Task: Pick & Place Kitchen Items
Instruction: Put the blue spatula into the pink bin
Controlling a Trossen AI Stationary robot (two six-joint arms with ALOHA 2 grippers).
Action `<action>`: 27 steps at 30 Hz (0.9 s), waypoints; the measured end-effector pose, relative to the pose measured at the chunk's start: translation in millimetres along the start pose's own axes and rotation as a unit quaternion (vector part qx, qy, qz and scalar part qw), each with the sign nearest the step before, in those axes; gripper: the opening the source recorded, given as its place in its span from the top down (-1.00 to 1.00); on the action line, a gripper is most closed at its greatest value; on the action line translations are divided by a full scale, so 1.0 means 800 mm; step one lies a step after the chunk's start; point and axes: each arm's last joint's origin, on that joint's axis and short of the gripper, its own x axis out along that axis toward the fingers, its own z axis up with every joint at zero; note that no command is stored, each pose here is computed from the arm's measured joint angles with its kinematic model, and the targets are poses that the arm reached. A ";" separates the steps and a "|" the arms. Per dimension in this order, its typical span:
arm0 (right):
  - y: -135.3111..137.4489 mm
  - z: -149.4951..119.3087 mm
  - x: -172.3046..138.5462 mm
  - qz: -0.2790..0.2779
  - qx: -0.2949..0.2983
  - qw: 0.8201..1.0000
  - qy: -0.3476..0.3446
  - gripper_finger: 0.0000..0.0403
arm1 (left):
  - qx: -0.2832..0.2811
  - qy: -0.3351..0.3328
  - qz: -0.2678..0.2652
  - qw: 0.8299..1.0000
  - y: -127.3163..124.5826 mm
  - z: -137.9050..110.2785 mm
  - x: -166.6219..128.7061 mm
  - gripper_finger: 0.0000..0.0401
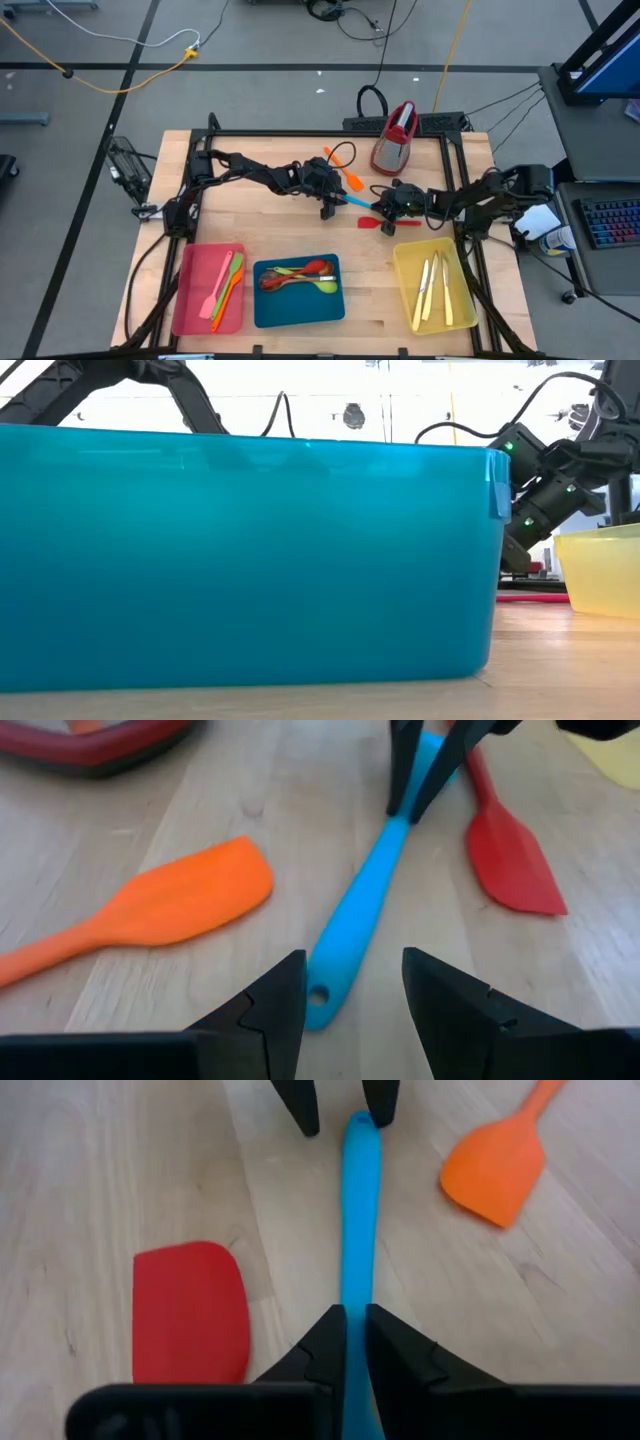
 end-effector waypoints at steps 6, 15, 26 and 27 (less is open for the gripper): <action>0.001 0.001 0.008 0.013 -0.016 1.000 -0.022 0.86 | 0.022 0.011 -0.003 1.000 -0.003 -0.002 0.001 0.15; 0.007 0.003 0.008 0.058 -0.048 0.997 -0.031 0.87 | 0.021 0.018 -0.006 1.000 -0.007 -0.004 0.002 0.15; 0.016 0.008 0.007 0.075 -0.078 0.993 -0.056 0.97 | 0.101 0.036 -0.032 0.994 -0.039 -0.006 0.010 0.15; 0.016 0.009 0.007 0.073 -0.078 0.993 -0.059 0.98 | 0.104 0.041 -0.032 0.993 -0.042 -0.006 0.010 0.15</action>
